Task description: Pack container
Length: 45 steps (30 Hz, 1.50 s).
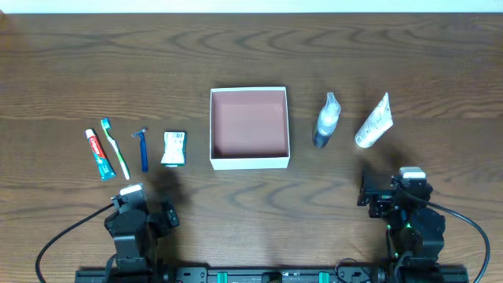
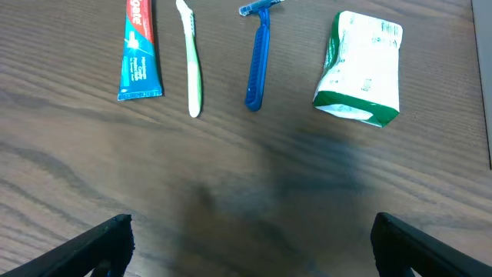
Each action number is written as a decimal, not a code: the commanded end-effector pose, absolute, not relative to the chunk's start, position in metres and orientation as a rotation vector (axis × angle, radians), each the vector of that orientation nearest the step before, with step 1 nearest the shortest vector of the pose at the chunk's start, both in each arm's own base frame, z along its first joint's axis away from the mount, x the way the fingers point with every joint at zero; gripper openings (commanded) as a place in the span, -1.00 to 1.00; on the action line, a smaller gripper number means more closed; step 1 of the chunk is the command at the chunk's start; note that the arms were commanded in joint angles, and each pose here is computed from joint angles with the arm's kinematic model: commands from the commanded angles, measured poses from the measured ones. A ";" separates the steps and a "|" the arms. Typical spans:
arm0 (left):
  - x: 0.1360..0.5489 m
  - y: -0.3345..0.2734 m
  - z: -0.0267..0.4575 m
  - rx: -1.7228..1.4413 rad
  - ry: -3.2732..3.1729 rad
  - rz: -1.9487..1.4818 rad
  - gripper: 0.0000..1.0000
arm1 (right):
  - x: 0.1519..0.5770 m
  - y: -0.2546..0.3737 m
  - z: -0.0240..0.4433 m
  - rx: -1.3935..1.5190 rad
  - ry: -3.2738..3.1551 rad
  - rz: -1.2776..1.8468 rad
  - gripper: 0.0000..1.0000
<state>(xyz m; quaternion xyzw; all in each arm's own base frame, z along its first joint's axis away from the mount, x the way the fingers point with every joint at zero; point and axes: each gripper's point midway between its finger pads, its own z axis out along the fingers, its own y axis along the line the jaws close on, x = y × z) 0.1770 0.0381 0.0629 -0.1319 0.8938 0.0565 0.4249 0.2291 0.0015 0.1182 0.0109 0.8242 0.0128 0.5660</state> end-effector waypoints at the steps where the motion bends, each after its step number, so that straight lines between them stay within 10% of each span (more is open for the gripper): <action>1: 0.176 0.037 0.057 -0.319 2.250 0.145 0.96 | 0.229 0.004 0.116 0.004 1.937 0.034 0.99; 45: 0.183 0.038 0.067 -0.304 2.201 0.148 0.96 | 0.229 0.004 0.116 0.004 1.937 0.034 0.99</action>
